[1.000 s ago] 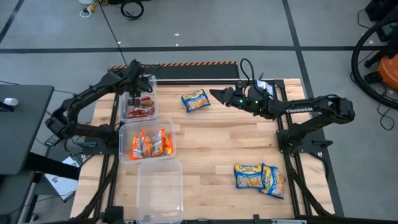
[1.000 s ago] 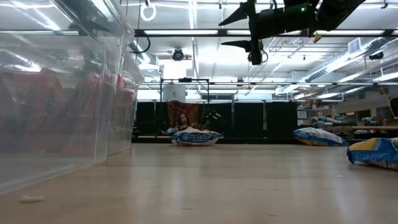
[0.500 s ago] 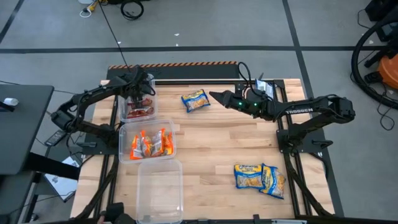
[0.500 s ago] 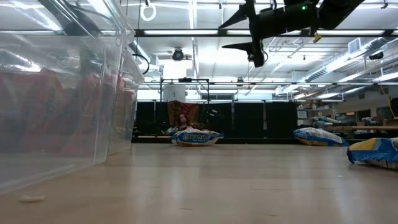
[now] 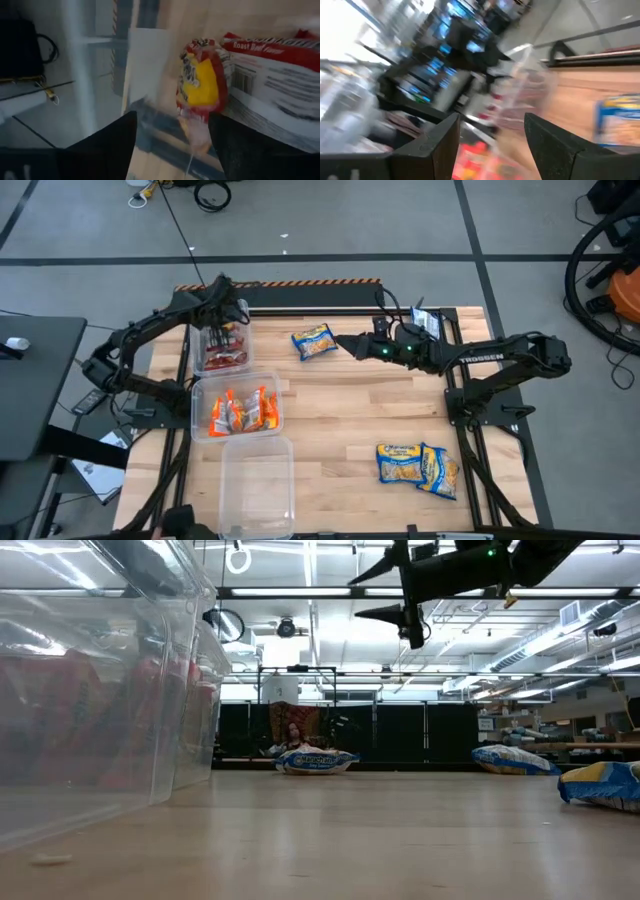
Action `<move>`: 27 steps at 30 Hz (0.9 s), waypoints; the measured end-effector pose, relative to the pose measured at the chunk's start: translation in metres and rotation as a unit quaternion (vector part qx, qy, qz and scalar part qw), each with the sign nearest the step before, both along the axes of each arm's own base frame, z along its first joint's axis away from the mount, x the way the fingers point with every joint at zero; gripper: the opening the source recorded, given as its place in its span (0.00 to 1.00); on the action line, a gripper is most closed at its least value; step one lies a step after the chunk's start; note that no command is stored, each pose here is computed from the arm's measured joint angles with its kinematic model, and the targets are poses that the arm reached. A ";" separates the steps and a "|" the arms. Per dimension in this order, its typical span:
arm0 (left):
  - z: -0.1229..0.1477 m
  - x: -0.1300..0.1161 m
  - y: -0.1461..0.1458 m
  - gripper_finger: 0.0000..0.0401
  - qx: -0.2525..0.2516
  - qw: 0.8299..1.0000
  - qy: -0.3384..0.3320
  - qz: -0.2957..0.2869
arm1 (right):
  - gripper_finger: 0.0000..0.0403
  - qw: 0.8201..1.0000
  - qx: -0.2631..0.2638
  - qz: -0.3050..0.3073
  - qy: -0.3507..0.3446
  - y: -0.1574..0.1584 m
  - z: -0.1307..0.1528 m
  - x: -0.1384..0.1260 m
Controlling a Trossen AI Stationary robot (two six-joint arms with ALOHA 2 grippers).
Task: Sort Maruchan noodles
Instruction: Put the red noodle pack into the top transparent bin, then put the blue noodle pack into the bottom transparent bin
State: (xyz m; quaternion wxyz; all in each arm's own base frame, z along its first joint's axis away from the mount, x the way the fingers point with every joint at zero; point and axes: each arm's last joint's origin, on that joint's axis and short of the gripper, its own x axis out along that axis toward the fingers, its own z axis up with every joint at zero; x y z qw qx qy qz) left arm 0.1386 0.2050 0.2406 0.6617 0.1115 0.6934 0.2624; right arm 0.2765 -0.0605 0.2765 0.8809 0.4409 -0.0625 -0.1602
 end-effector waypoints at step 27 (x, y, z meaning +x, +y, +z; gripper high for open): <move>0.172 0.009 -0.166 0.52 -0.256 0.820 -0.512 0.014 | 0.54 0.940 0.225 -0.114 0.228 -0.152 -0.142 0.063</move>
